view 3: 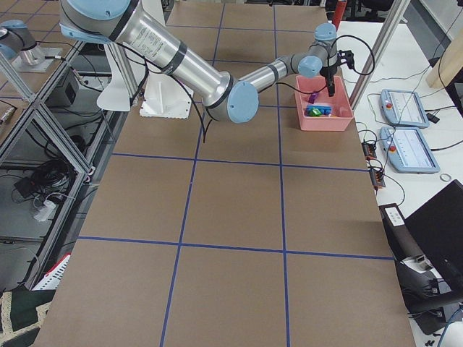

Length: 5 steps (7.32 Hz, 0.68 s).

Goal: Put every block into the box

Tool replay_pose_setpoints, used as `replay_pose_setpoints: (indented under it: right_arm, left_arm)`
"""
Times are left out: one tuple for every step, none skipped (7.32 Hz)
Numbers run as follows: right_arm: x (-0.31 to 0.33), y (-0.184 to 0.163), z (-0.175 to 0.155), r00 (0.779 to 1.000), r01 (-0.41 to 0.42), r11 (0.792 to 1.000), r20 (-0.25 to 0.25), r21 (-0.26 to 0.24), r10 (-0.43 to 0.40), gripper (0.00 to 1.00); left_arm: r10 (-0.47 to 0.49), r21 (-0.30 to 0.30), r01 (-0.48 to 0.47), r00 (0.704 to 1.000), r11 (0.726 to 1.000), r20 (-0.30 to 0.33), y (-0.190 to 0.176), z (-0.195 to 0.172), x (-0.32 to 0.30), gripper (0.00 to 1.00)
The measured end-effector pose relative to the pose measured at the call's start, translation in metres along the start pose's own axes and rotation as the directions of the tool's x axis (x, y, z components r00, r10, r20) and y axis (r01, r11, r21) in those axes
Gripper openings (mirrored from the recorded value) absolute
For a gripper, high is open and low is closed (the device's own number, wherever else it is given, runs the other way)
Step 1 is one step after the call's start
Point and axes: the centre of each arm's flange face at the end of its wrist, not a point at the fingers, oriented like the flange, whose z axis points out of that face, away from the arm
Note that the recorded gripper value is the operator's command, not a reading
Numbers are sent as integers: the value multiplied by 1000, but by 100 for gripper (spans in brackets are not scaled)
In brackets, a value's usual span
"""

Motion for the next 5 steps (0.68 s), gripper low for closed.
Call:
replay_pose_setpoints:
  right_arm:
    - [11, -8, -30, 998, 50, 998, -34, -24, -51, 100]
    - [40, -15, -69, 993, 74, 994, -87, -75, -80, 100]
    - [97, -7, -100, 988, 71, 990, -127, -118, -86, 100]
    - [170, 17, -117, 983, 93, 984, -146, -152, -115, 100]
    - [245, 49, -125, 972, 140, 972, -163, -188, -171, 100]
  left_arm:
    - [-16, 3, 16, 1000, 1000, -9, 6, -2, -7, 100]
    - [-26, 8, 27, 999, 1000, -17, 15, -5, -15, 100]
    - [-25, 13, 25, 999, 1000, -31, 22, -7, -20, 100]
    - [-32, 10, 32, 999, 999, -38, 28, -10, -27, 100]
    - [-49, 2, 49, 998, 999, -41, 34, -11, -34, 100]
